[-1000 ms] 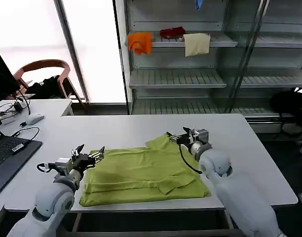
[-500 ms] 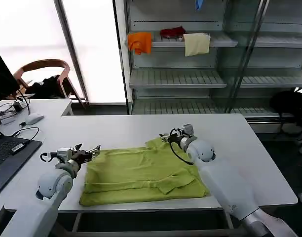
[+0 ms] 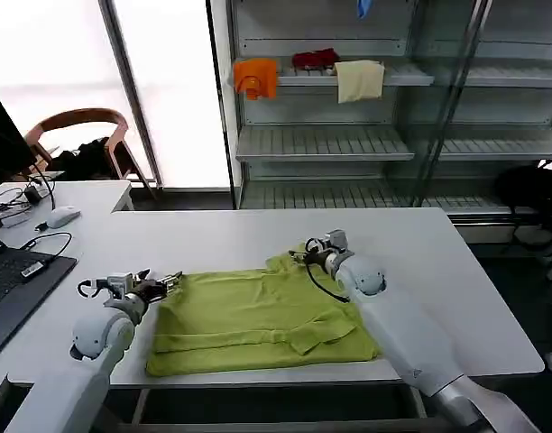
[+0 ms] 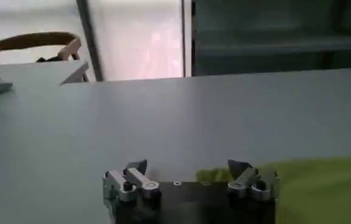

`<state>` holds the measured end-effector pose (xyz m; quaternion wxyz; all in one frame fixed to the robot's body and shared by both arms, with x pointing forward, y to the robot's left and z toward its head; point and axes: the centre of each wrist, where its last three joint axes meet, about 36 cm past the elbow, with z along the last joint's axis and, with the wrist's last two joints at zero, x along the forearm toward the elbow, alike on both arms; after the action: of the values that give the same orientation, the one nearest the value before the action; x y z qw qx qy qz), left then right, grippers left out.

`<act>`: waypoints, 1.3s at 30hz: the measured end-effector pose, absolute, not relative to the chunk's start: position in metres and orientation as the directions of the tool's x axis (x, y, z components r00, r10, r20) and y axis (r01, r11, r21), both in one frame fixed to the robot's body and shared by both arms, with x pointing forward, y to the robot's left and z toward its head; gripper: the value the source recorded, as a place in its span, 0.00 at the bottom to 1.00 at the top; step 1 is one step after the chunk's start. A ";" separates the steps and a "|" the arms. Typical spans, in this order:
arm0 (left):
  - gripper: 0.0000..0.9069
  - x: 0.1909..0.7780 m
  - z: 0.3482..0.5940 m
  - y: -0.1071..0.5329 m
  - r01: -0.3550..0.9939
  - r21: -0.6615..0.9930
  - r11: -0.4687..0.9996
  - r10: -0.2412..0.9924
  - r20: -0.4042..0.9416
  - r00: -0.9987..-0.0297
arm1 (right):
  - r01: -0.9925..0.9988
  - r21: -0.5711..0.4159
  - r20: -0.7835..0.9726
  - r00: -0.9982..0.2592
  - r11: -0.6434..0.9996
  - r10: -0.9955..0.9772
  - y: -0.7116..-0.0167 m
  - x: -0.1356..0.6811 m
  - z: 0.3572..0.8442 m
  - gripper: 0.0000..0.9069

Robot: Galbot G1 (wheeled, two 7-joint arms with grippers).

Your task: Fold and organize the clothes.

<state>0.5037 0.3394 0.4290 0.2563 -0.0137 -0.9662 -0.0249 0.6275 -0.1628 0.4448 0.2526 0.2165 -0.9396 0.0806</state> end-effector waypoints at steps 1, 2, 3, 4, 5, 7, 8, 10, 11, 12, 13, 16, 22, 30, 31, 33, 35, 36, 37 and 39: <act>0.68 0.503 0.428 0.339 0.039 0.039 0.998 0.015 0.498 -0.867 | -0.449 -0.042 0.511 -0.777 0.893 -0.367 -0.163 0.627 0.444 0.92; 0.60 0.503 0.427 0.339 0.039 0.037 0.999 0.016 0.499 -0.867 | -0.450 -0.042 0.512 -0.777 0.892 -0.367 -0.163 0.627 0.443 0.92; 0.54 0.502 0.426 0.339 0.038 0.035 0.999 0.015 0.500 -0.866 | -0.450 -0.044 0.512 -0.777 0.892 -0.367 -0.163 0.627 0.442 0.91; 0.44 0.501 0.426 0.339 0.037 0.033 0.999 0.016 0.500 -0.866 | -0.451 -0.044 0.513 -0.776 0.892 -0.367 -0.163 0.626 0.441 0.91; 0.37 0.501 0.425 0.338 0.037 0.033 0.999 0.015 0.500 -0.866 | -0.451 -0.044 0.515 -0.775 0.891 -0.367 -0.163 0.626 0.440 0.86; 0.14 0.499 0.424 0.337 0.039 0.032 0.999 0.018 0.500 -0.866 | -0.453 -0.045 0.518 -0.773 0.891 -0.366 -0.164 0.625 0.438 0.71; 0.12 0.498 0.423 0.337 0.039 0.032 0.999 0.018 0.501 -0.865 | -0.454 -0.045 0.519 -0.772 0.890 -0.367 -0.164 0.624 0.437 0.59; 0.11 0.495 0.421 0.335 0.041 0.030 0.999 0.020 0.505 -0.863 | -0.455 -0.043 0.521 -0.770 0.889 -0.369 -0.164 0.623 0.435 0.42; 0.11 0.494 0.420 0.334 0.043 0.030 0.999 0.022 0.506 -0.862 | -0.456 -0.043 0.521 -0.770 0.889 -0.369 -0.164 0.623 0.435 0.38; 0.07 0.493 0.419 0.333 0.044 0.029 0.999 0.023 0.506 -0.862 | -0.457 -0.044 0.522 -0.769 0.889 -0.369 -0.165 0.622 0.434 0.29; 0.04 0.492 0.418 0.333 0.045 0.028 0.999 0.025 0.507 -0.862 | -0.458 -0.044 0.523 -0.768 0.888 -0.370 -0.165 0.622 0.433 0.23; 0.01 0.488 0.417 0.330 0.052 0.030 0.998 0.029 0.508 -0.861 | -0.460 -0.046 0.526 -0.765 0.887 -0.370 -0.166 0.619 0.431 0.00; 0.01 0.485 0.414 0.327 0.066 0.027 0.997 0.043 0.511 -0.859 | -0.468 -0.049 0.534 -0.759 0.882 -0.373 -0.165 0.615 0.425 0.00; 0.00 0.485 0.416 0.321 0.089 0.013 0.996 0.071 0.496 -0.865 | -0.470 -0.053 0.530 -0.761 0.881 -0.374 -0.168 0.610 0.425 0.00; 0.00 0.485 0.416 0.320 0.091 0.012 0.996 0.073 0.491 -0.868 | -0.470 -0.053 0.527 -0.763 0.881 -0.375 -0.168 0.610 0.426 0.00; 0.00 0.485 0.418 0.319 0.097 0.011 0.995 0.080 0.481 -0.873 | -0.470 -0.052 0.521 -0.766 0.881 -0.377 -0.168 0.608 0.428 0.00; 0.00 0.485 0.421 0.318 0.098 0.008 0.995 0.082 0.470 -0.879 | -0.472 -0.052 0.515 -0.768 0.880 -0.381 -0.168 0.607 0.431 0.00; 0.00 0.486 0.422 0.318 0.097 0.007 0.995 0.083 0.463 -0.883 | -0.472 -0.052 0.511 -0.769 0.880 -0.383 -0.168 0.607 0.433 0.00; 0.00 0.486 0.424 0.318 0.096 0.007 0.995 0.083 0.454 -0.887 | -0.473 -0.052 0.508 -0.771 0.879 -0.385 -0.168 0.606 0.435 0.00; 0.00 0.487 0.430 0.318 0.094 0.007 0.996 0.082 0.433 -0.898 | -0.476 -0.053 0.500 -0.774 0.878 -0.389 -0.168 0.604 0.439 0.00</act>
<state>0.4866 0.3184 0.4296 0.2217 -0.0453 -0.9740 -0.0139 0.6044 -0.1678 0.4387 0.2450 0.2304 -0.9376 0.0886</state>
